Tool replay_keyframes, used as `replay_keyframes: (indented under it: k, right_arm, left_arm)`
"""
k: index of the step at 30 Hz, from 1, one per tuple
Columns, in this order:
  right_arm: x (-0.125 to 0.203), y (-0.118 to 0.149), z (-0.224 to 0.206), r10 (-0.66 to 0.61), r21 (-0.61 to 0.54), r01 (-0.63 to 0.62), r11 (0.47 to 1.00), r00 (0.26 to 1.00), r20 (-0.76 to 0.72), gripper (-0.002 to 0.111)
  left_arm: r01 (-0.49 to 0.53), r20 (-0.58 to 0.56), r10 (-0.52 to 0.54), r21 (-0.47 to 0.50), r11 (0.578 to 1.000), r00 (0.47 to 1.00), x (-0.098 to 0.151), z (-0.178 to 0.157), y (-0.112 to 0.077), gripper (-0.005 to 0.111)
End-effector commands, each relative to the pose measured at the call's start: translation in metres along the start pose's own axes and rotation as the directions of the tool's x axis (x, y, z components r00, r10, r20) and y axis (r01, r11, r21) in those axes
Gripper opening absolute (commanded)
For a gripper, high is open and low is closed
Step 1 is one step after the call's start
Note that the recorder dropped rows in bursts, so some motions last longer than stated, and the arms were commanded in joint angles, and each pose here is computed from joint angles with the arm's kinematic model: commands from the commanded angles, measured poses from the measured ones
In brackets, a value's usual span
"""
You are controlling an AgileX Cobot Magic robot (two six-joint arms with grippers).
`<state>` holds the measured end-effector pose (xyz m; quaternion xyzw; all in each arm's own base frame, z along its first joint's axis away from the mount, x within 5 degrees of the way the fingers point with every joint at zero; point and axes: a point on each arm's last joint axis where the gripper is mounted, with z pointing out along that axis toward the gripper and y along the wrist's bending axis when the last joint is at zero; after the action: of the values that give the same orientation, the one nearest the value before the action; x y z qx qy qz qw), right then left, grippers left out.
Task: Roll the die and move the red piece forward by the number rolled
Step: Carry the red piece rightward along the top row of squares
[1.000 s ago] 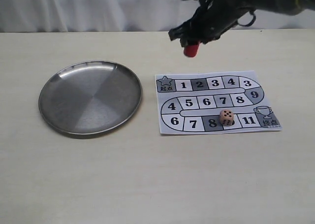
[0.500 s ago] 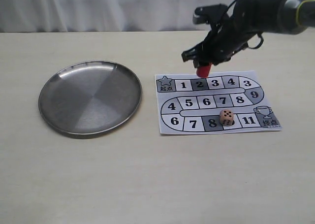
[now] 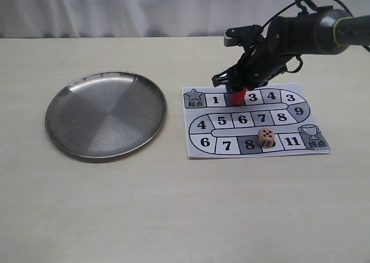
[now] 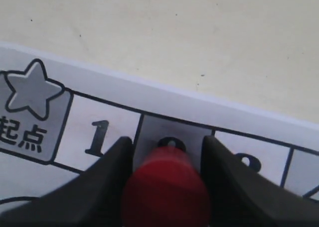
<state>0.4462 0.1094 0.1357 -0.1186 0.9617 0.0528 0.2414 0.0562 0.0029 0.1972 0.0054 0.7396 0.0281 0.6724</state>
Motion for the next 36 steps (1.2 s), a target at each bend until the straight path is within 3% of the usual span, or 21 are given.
replay_keyframes:
  k: [1, 7, 10, 15, 25, 36]
  right_arm:
    - [-0.02, -0.003, -0.043, -0.017, 0.017, 0.015, 1.0, 0.994, 0.108, 0.005]
    - [-0.04, -0.006, -0.1, -0.084, 0.077, 0.067, 0.995, 0.963, 0.255, 0.005]
    - [-0.041, -0.014, -0.107, -0.066, 0.083, 0.044, 0.996, 0.959, 0.275, 0.005]
    - [-0.034, -0.025, -0.082, -0.021, 0.084, 0.003, 0.996, 0.976, 0.215, 0.005]
    - [0.005, -0.035, 0.011, -0.002, 0.079, 0.002, 0.997, 1.0, -0.002, 0.005]
    - [0.014, -0.036, 0.02, 0.009, 0.077, -0.004, 0.997, 0.998, -0.059, 0.005]
  left_arm:
    - [0.002, 0.01, -0.002, 0.01, 1.0, 1.0, 0.0, 0.0, -0.001, 0.0]
    - [0.002, 0.01, -0.002, 0.01, 1.0, 1.0, 0.0, 0.0, -0.001, 0.0]
    - [0.002, 0.01, -0.002, 0.01, 1.0, 1.0, 0.0, 0.0, -0.001, 0.0]
    - [0.002, 0.01, -0.002, 0.01, 1.0, 1.0, 0.0, 0.0, -0.001, 0.0]
    - [0.002, 0.01, -0.002, 0.01, 1.0, 1.0, 0.0, 0.0, -0.001, 0.0]
    - [0.002, 0.01, -0.002, 0.01, 1.0, 1.0, 0.0, 0.0, -0.001, 0.0]
